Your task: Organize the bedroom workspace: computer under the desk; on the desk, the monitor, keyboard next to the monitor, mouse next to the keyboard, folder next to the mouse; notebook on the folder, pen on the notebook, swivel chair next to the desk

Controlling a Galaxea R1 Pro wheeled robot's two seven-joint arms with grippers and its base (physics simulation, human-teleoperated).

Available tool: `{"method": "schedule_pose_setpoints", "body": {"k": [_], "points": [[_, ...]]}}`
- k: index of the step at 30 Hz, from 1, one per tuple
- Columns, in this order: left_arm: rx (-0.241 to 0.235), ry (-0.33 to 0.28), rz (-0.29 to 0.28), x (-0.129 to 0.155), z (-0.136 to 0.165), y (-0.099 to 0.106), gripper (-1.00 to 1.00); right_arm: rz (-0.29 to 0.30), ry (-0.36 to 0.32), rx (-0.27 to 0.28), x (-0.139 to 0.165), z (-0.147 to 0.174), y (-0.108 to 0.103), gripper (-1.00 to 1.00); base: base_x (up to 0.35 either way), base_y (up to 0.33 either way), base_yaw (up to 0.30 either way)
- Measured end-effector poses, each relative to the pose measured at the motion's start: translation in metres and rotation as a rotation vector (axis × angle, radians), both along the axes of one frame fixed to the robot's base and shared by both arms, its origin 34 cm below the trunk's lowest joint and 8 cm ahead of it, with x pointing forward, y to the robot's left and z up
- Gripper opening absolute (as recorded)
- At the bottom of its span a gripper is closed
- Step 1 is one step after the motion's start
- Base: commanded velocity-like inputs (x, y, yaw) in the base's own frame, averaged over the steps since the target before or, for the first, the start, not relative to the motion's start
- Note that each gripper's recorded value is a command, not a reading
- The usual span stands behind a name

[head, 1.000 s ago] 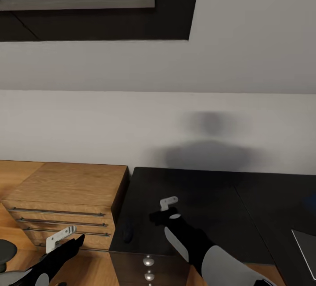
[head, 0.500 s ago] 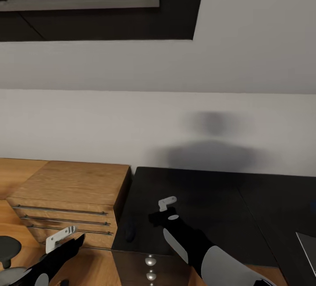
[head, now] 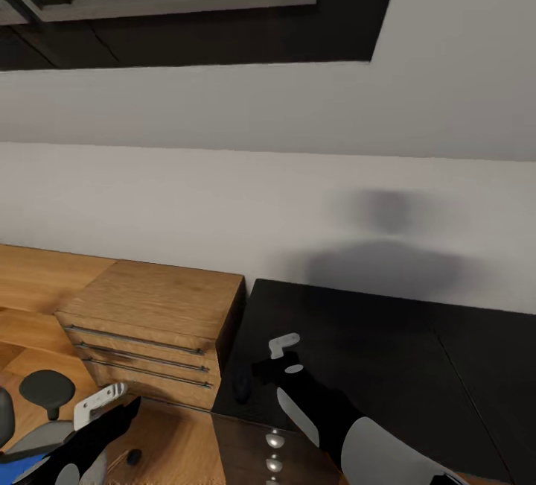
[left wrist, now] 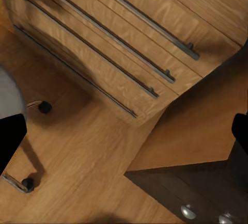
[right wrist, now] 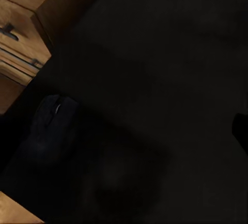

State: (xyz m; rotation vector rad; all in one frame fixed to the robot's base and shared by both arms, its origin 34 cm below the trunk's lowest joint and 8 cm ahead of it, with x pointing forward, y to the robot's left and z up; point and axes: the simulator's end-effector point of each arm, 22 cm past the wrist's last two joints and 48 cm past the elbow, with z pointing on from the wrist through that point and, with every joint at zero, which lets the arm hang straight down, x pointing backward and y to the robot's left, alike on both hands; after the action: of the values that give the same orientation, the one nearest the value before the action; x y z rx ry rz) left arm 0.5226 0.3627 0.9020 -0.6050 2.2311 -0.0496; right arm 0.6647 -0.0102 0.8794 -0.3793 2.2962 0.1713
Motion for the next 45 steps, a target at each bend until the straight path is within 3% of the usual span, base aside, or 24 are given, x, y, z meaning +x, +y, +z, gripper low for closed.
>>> {"method": "schedule_pose_setpoints", "body": {"k": [9, 25, 29, 36, 45], "points": [[0.002, 0.005, 0.020, -0.002, -0.002, 0.008, 1.00, 0.001, 0.007, 0.001, -0.001, -0.004, 0.000, 1.00, 0.000, 0.000, 0.208], [0.001, 0.004, 0.015, -0.002, -0.002, 0.005, 1.00, -0.001, 0.003, 0.009, 0.000, -0.004, 0.000, 1.00, 0.000, 0.000, 0.017], [0.013, -0.051, 0.007, 0.009, 0.022, 0.006, 1.00, -0.004, 0.001, 0.010, 0.001, -0.003, 0.000, 1.00, 0.000, 0.000, 0.000], [-0.061, -0.037, -0.085, 0.010, 0.023, -0.021, 1.00, -0.006, 0.001, 0.010, 0.001, -0.004, 0.000, 1.00, 0.000, 0.000, 0.000], [-0.078, -0.041, -0.102, 0.014, 0.018, -0.026, 1.00, -0.005, 0.000, 0.007, 0.004, -0.010, -0.001, 1.00, 0.000, 0.000, 0.000]]}}
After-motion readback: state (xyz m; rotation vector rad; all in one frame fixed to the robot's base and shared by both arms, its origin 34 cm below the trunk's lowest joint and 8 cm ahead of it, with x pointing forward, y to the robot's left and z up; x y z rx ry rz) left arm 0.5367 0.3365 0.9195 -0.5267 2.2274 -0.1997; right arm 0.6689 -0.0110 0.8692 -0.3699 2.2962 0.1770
